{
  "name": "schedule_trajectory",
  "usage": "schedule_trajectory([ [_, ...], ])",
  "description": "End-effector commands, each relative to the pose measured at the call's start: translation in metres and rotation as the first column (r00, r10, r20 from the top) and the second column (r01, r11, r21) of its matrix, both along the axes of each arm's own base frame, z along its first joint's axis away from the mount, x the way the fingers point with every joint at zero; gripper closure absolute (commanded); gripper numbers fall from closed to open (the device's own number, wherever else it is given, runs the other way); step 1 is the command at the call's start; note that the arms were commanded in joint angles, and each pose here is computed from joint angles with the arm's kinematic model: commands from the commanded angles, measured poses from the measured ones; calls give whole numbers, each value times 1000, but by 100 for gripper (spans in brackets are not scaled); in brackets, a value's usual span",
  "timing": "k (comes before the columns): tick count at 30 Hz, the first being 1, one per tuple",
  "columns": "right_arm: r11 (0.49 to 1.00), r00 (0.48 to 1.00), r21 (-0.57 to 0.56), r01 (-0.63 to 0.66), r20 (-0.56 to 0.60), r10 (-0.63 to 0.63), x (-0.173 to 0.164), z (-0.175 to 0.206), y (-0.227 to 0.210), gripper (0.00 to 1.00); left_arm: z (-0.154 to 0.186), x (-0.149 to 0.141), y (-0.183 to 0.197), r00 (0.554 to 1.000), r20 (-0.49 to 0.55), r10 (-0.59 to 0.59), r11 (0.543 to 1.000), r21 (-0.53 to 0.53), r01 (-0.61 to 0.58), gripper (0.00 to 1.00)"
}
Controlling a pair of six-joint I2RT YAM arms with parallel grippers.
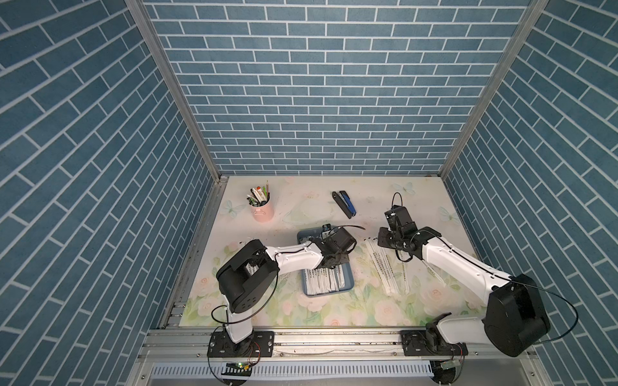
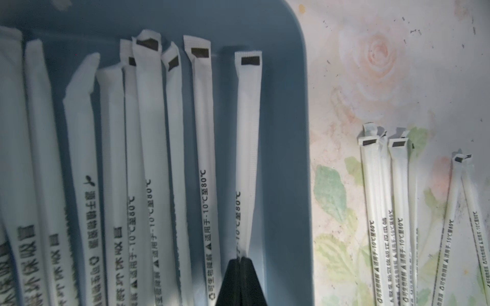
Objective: Put the straws into the storage box
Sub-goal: Place the straw in the storage box.
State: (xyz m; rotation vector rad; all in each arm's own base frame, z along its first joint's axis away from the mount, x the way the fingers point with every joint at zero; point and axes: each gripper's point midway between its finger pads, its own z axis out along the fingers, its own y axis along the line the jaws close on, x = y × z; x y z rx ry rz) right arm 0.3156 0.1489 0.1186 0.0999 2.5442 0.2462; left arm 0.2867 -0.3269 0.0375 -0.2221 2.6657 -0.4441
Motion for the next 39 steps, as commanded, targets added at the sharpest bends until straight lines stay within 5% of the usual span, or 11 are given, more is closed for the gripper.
schedule_trajectory([
  [1,1000,1000,-21,-4,7,4,-2,2,-6,79,-12,-2,2,1000,-17,3,1000,29,-3,100],
  [9,1000,1000,-21,-5,5,5,-2,1,-5,79,-21,-3,6,1000,-26,3,999,51,-2,100],
  [26,998,1000,-63,1,-16,-2,-8,-6,-19,79,-11,-1,6,1000,-1,-12,999,50,12,83],
  [33,993,993,-112,38,-108,-50,-22,-28,-61,75,15,7,4,998,56,-21,999,45,19,79],
  [39,992,978,-113,54,-192,-76,-40,-47,-85,70,84,23,28,971,239,-24,994,109,-3,71],
])
